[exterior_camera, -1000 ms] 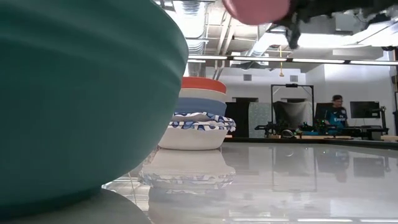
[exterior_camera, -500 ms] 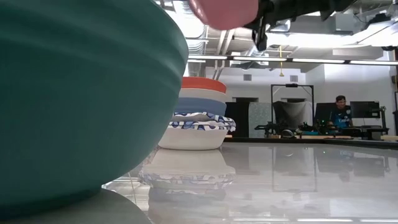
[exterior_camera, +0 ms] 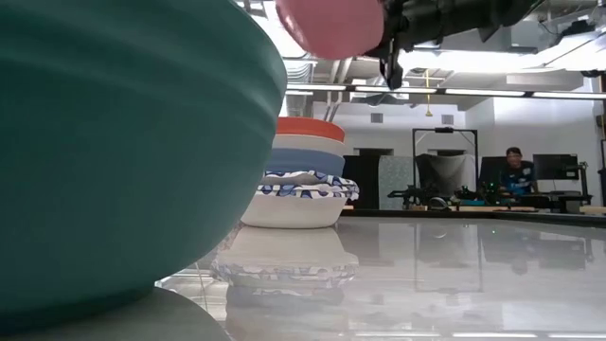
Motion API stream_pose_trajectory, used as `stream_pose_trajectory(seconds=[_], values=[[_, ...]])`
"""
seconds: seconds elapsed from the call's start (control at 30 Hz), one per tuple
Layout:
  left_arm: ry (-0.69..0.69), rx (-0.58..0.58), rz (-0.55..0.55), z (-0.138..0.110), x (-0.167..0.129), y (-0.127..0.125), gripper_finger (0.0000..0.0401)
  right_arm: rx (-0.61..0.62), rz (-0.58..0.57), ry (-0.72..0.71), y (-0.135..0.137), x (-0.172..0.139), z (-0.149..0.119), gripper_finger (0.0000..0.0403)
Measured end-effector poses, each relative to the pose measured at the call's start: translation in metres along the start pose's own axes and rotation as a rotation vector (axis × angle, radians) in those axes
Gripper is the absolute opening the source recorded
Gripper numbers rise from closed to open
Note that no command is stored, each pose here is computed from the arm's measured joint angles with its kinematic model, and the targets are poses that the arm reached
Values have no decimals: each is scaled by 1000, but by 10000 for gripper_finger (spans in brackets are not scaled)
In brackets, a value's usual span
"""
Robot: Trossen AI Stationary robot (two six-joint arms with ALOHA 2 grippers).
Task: Nest bowls inside each other
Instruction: Stack the pink bowl on top of the orange bowl
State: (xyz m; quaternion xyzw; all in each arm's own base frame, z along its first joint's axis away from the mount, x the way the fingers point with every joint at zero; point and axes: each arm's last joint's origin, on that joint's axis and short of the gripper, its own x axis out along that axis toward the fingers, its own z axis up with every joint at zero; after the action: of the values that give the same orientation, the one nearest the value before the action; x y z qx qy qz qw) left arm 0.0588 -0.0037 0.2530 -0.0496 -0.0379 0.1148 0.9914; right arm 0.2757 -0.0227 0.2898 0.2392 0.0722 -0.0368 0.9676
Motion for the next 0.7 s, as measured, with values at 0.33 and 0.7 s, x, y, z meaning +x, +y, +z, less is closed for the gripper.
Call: stream_pose_trajectory(seconds=[0.33, 0.7], values=[[-1, -2, 0, 0, 0, 0, 194, 30, -32, 60, -8, 16, -14, 13], [2, -32, 2, 0, 0, 0, 194, 7, -42, 125, 3, 18, 8, 13]])
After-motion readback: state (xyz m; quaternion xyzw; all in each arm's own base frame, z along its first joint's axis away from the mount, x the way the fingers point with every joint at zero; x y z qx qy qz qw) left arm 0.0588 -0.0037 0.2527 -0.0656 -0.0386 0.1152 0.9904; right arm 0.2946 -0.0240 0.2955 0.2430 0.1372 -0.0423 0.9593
